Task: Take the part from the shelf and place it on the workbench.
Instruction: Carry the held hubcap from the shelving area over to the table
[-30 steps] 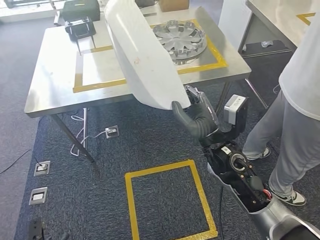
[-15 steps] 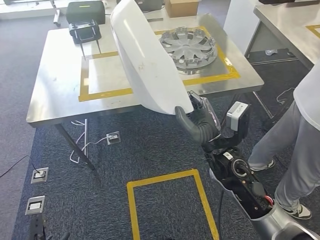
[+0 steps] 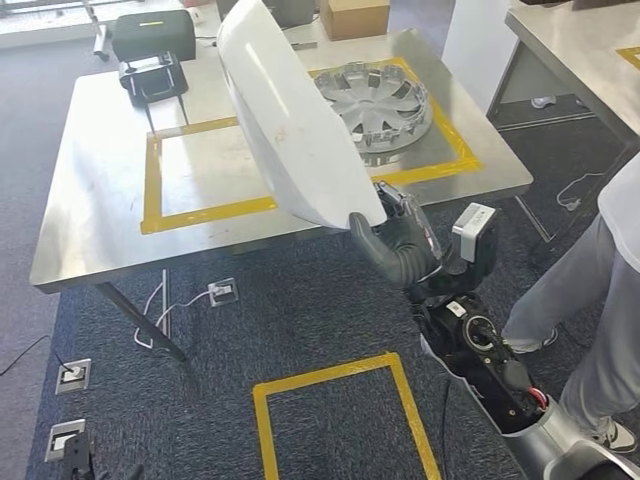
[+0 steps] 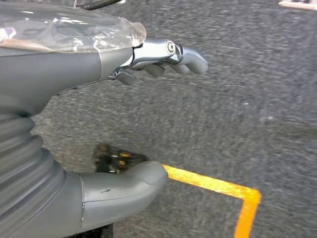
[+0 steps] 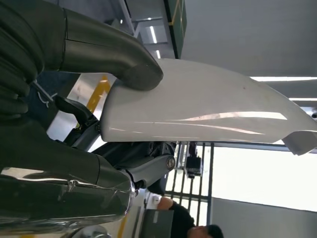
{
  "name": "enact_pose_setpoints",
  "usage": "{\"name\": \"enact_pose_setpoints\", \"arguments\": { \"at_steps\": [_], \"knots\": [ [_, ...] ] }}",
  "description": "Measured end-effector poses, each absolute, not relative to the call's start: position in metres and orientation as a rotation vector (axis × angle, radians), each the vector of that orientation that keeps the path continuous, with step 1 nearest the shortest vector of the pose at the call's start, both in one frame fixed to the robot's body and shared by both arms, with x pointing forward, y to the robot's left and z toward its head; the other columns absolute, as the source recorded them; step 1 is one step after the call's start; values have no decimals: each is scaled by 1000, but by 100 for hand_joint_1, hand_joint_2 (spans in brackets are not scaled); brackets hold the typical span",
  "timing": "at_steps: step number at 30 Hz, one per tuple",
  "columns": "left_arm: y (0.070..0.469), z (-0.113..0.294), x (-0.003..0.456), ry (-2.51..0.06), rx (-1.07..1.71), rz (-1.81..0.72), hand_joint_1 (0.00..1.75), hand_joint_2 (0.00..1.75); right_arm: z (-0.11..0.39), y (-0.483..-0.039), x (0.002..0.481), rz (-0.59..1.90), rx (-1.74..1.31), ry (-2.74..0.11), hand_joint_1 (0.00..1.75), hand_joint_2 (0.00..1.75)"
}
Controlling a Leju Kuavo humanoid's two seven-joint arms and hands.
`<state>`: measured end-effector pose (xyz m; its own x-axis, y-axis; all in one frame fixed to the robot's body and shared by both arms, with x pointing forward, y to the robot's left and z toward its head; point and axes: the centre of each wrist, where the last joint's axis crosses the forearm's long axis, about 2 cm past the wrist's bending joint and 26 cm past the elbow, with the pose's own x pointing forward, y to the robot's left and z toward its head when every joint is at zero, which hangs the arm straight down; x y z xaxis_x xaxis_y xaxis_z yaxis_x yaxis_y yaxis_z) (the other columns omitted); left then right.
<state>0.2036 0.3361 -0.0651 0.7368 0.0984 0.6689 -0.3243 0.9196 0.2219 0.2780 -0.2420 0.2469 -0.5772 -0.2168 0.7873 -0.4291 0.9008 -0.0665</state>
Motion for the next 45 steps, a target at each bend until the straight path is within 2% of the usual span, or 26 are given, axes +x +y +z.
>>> {"name": "enact_pose_setpoints", "arguments": {
  "at_steps": [45],
  "knots": [
    [334,-63,209,-718,329,208,0,175,246,-246,268,308,421,-2201,175,175]
  ]
}}
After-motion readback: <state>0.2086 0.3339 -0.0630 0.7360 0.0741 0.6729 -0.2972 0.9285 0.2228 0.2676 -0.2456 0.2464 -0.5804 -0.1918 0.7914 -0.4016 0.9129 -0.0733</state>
